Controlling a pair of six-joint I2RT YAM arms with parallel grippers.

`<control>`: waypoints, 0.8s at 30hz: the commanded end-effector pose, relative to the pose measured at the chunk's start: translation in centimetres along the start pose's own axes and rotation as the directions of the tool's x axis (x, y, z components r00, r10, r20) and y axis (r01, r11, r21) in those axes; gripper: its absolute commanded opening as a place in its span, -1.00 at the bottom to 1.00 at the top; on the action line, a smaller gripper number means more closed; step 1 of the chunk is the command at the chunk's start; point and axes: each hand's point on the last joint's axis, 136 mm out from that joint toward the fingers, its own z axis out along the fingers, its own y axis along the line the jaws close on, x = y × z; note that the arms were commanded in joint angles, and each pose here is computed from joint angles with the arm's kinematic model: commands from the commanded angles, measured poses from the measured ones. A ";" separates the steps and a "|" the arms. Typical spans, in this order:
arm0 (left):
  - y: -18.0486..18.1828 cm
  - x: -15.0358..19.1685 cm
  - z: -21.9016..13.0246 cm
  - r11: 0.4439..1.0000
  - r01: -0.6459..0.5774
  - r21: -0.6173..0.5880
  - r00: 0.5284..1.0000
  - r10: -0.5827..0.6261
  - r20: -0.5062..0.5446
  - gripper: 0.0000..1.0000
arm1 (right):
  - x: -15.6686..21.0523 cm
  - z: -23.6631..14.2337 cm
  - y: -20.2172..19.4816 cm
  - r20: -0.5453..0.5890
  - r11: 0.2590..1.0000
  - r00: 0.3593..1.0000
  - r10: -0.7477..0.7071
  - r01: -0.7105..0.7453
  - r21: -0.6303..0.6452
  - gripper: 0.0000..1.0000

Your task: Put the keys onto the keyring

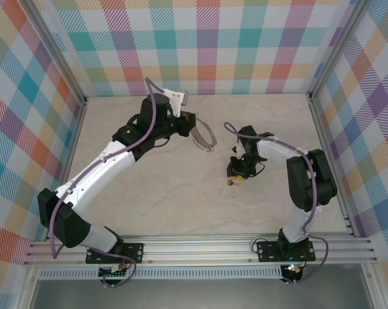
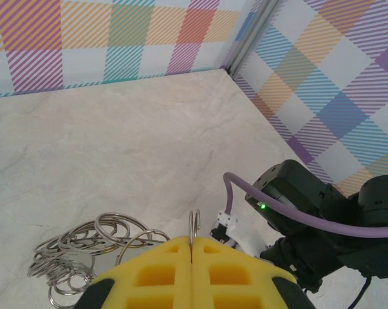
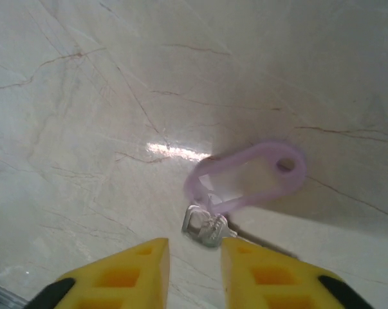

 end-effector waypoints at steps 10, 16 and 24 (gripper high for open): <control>-0.2 -2.2 -1.8 1.000 -0.013 -0.002 0.996 0.013 0.092 -1.00 | -0.2 -3.5 0.4 0.121 0.993 0.989 0.081 -0.091 0.079 -0.19; 0.6 -2.1 -2.0 0.999 -0.016 -0.032 0.995 0.019 0.096 -1.00 | 0.4 -2.2 1.2 0.088 0.989 0.994 0.060 -0.071 0.132 -0.21; 1.8 -2.5 -2.9 0.997 -0.007 -0.072 0.993 0.016 0.115 -1.00 | 1.1 0.3 1.8 0.043 0.972 0.998 0.042 -0.050 0.231 -0.22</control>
